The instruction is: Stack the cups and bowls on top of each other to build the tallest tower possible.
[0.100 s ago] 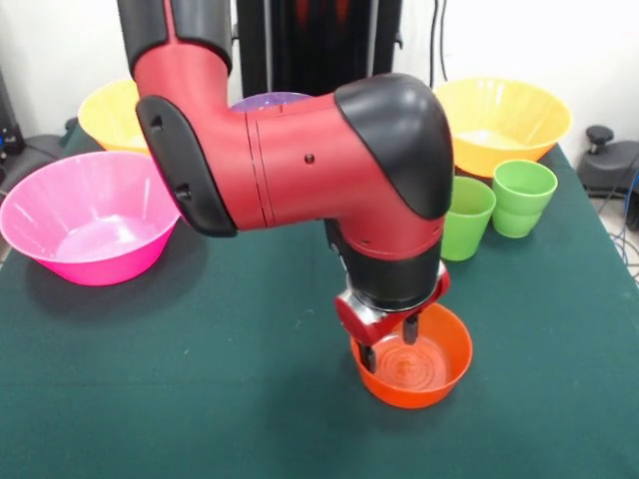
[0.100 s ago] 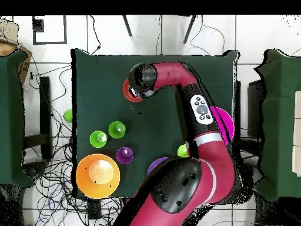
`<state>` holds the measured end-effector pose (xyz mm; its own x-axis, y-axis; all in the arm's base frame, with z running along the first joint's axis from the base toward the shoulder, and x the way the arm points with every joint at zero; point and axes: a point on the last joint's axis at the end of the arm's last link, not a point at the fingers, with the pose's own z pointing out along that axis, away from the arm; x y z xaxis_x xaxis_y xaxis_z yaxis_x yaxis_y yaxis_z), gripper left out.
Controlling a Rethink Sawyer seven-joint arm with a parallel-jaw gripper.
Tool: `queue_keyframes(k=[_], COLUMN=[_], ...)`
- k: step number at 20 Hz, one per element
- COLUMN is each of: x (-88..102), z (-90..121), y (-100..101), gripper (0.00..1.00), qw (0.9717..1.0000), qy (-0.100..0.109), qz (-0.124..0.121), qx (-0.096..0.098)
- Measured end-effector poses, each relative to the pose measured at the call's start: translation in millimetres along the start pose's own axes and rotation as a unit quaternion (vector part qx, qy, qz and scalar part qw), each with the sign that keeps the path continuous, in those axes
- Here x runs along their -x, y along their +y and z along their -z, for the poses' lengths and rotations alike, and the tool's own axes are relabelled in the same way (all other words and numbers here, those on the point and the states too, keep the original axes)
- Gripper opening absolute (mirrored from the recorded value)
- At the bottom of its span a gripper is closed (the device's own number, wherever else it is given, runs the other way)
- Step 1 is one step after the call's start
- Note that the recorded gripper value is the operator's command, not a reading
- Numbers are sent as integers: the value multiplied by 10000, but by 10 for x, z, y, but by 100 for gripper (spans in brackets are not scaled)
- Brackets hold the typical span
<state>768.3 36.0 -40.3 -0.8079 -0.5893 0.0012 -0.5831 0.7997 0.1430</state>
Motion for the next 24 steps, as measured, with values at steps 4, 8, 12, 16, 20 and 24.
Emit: queue_keyframes(k=[4, 8, 12, 16, 20, 24], x=[18, 52, 70, 81, 75, 28], z=[174, 397, 635, 855, 1004, 1093], y=[-80, -166, -252, -340, -407, -438], gripper=[100, 100, 100, 100, 100, 100], qw=[9998, 9994, 9986, 9977, 9969, 9964], qy=[-10, -61, -81, -131, -169, -145], qz=[101, 109, 112, 99, 82, 82], qx=[-153, -327, -501, -662, -768, -834])
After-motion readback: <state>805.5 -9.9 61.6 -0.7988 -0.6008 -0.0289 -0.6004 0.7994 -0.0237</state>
